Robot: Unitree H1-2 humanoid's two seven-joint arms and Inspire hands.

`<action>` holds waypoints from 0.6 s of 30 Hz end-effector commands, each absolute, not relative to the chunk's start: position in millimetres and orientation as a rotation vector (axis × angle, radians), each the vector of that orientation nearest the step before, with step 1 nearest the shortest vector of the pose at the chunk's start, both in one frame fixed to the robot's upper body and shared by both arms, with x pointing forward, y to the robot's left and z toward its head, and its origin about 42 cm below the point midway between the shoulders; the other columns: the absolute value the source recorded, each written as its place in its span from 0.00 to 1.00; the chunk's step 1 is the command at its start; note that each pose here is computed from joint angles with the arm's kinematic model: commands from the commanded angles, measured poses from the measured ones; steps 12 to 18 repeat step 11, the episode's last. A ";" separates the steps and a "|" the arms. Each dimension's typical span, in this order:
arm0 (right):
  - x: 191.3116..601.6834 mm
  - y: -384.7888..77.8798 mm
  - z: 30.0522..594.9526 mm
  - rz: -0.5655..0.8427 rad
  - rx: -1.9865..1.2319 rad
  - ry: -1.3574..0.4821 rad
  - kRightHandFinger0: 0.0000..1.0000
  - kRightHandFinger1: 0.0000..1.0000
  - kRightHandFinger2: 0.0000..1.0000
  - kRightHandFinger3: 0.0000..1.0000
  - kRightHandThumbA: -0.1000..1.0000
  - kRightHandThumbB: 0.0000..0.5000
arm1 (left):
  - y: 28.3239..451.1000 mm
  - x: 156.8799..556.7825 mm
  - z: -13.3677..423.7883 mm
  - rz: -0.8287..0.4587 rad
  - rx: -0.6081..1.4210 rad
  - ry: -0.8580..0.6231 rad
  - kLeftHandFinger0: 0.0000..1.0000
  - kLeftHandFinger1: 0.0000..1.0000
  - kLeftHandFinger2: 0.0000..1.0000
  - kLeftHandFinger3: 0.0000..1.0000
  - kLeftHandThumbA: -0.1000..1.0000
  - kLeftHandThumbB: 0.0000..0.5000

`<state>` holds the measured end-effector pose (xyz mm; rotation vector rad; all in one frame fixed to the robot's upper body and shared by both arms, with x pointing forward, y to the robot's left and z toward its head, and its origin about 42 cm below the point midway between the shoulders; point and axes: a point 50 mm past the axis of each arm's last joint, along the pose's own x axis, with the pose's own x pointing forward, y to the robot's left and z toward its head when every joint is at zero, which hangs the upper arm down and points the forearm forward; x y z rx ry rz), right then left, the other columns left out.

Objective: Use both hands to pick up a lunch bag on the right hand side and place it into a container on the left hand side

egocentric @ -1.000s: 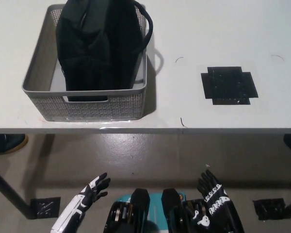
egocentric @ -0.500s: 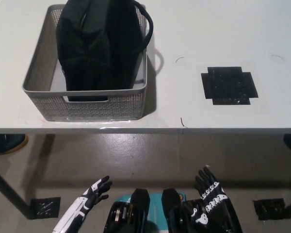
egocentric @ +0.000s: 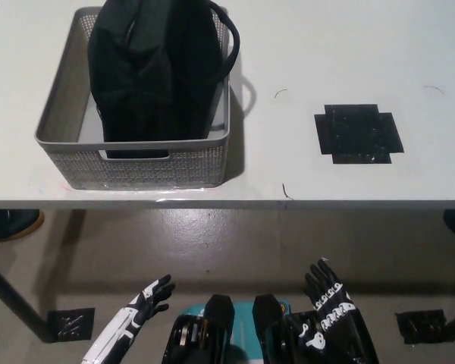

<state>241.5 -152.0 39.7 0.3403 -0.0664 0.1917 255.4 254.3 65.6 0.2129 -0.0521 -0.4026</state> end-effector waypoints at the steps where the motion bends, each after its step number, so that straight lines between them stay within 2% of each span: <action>1: 245.7 -147.6 48.1 0.217 0.347 -0.124 1.00 1.00 1.00 1.00 1.00 0.45 | 257.5 260.5 77.0 -0.417 0.237 -0.102 1.00 1.00 1.00 1.00 1.00 0.60; 18: 254.4 -146.6 49.6 0.217 0.327 -0.148 1.00 1.00 1.00 1.00 1.00 0.47 | 257.9 268.1 80.8 -0.425 0.255 -0.130 1.00 1.00 1.00 1.00 1.00 0.62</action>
